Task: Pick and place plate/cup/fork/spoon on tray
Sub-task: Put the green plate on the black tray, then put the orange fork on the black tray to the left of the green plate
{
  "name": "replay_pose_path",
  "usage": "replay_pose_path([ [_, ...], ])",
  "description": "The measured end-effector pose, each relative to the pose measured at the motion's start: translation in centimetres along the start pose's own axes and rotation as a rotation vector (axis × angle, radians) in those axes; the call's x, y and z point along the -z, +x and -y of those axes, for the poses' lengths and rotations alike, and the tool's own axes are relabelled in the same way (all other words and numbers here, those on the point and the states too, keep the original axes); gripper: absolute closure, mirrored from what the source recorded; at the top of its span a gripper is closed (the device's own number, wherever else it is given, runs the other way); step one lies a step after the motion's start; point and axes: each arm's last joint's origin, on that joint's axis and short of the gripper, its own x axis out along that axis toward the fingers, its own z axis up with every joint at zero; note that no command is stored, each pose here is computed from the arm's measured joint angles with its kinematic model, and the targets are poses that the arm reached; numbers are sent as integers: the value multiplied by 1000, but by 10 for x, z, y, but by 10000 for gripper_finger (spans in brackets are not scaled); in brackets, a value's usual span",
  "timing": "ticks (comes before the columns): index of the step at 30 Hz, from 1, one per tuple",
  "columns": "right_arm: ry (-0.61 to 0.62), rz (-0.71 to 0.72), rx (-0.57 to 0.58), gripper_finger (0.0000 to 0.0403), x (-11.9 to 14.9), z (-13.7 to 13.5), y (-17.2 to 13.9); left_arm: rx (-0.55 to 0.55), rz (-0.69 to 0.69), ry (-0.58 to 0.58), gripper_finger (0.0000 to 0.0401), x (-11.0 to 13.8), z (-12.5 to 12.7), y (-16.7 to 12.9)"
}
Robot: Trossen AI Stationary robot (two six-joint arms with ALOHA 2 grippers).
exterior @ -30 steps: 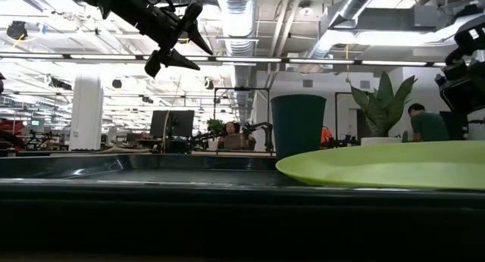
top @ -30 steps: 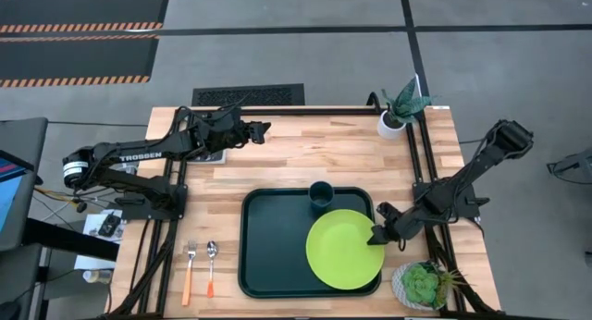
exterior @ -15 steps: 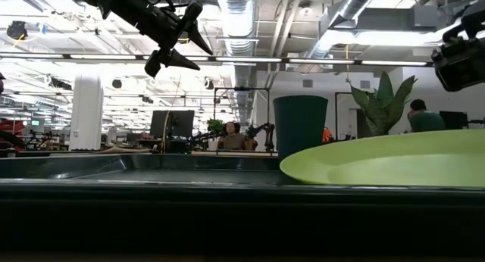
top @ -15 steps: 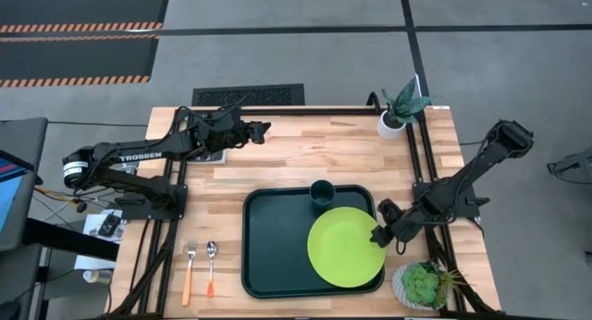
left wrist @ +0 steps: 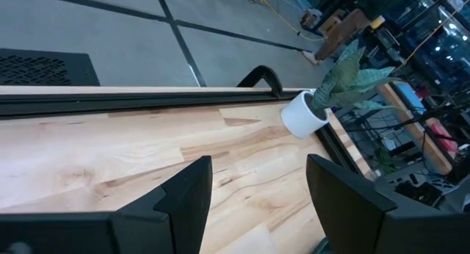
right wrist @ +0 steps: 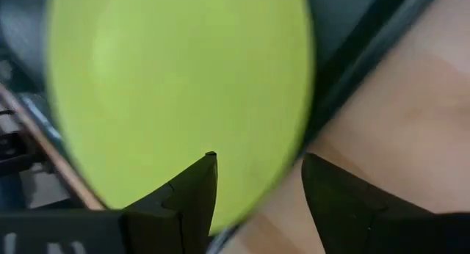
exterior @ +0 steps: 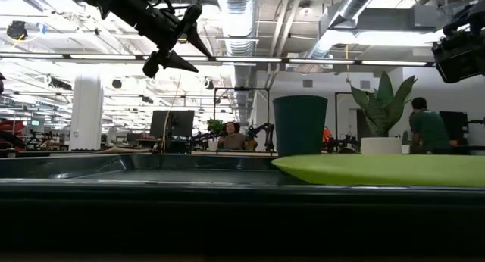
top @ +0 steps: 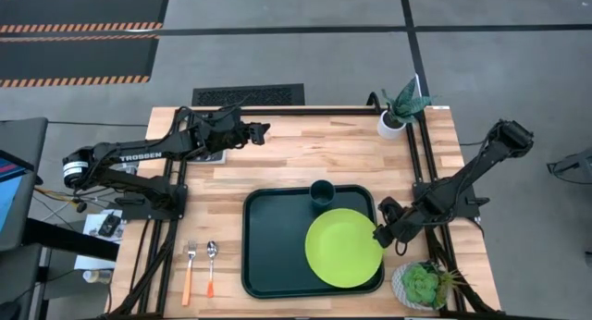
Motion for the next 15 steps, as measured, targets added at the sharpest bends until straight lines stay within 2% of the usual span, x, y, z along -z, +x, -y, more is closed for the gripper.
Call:
replay_pose_path([
  [7, -67, 0, 135, 213, -3, -3, -17, -14, 9, 1, 194, 0, -1, 0],
  [15, -117, -1, 158, 279, -4, -5, -22, -15, 9, -4, 194, 0, -1, 0],
])
